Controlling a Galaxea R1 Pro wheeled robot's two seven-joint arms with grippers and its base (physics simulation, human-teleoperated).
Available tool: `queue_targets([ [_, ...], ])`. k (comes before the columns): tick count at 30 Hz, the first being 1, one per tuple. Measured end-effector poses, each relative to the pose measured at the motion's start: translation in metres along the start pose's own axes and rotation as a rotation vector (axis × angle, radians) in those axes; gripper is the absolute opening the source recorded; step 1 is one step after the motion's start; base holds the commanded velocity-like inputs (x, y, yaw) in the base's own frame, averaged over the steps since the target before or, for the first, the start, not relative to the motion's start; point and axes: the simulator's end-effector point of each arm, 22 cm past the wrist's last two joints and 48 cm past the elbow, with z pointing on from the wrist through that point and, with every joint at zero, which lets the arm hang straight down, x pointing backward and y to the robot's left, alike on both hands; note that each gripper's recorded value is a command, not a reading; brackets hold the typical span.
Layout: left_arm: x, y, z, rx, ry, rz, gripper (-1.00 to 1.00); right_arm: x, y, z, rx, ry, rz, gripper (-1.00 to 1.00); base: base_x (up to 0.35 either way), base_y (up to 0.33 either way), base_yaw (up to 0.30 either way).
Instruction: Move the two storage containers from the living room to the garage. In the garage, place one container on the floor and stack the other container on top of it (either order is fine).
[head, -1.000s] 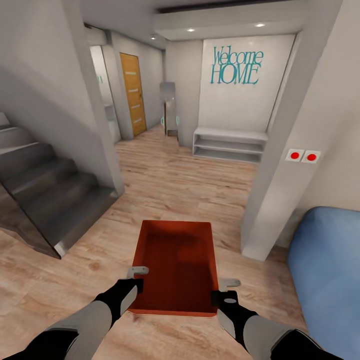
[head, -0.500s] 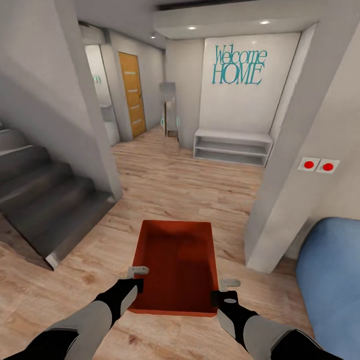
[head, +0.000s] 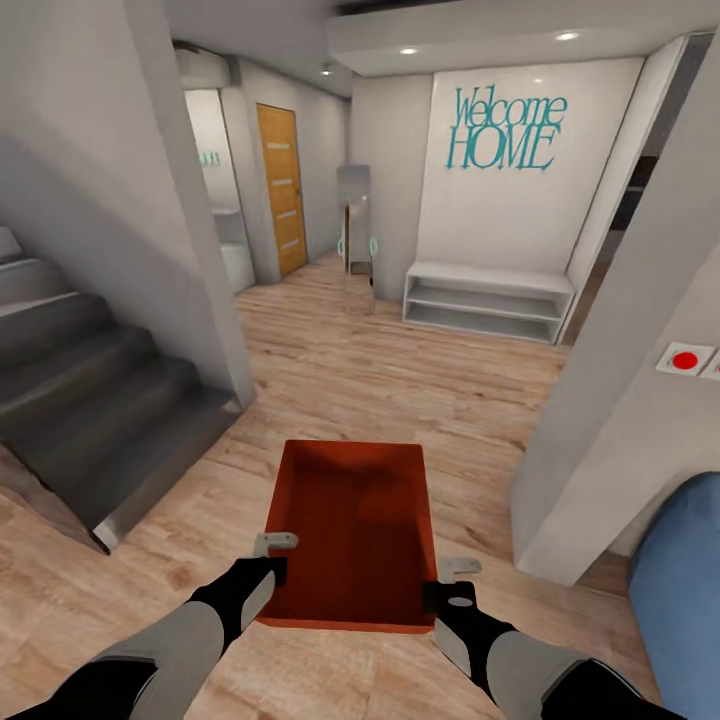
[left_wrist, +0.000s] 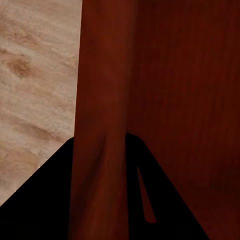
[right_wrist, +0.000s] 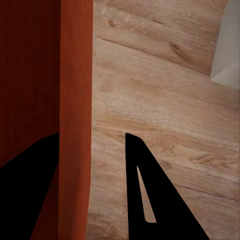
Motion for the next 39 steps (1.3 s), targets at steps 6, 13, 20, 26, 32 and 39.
queue_targets([
  [6, 0.0004, 0.0003, 0.0001, 0.0, 0.001, -0.001, -1.0, -0.0001, 0.0003, 0.0, -0.001, 0.001, -0.001, -1.0, 0.323, 0.0, 0.0],
  [13, 0.0002, 0.0002, 0.0, 0.0, 0.001, 0.0, -1.0, 0.0, 0.0002, 0.0, 0.0, 0.001, -0.001, -1.0, 0.323, 0.0, 0.0],
  [20, 0.0004, 0.0001, 0.0, 0.0, 0.001, 0.0, -1.0, 0.0002, 0.0001, 0.0, 0.0, 0.001, -0.001, -1.0, 0.323, 0.0, 0.0],
  [26, 0.0002, 0.0001, 0.0, 0.0, 0.001, 0.0, -1.0, 0.0001, 0.0001, 0.0, 0.0, 0.001, 0.0, -1.0, 0.323, 0.0, 0.0],
  [32, 0.0001, 0.0, 0.0, 0.0, 0.001, 0.0, -1.0, 0.0001, 0.0, 0.0, 0.0, 0.001, 0.0, -1.0, 0.323, 0.0, 0.0],
  [39, 0.0001, 0.0003, 0.0001, 0.0, 0.0, -0.002, -1.0, -0.0004, 0.0003, 0.0, -0.001, 0.0, -0.001, -1.0, 0.323, 0.0, 0.0],
])
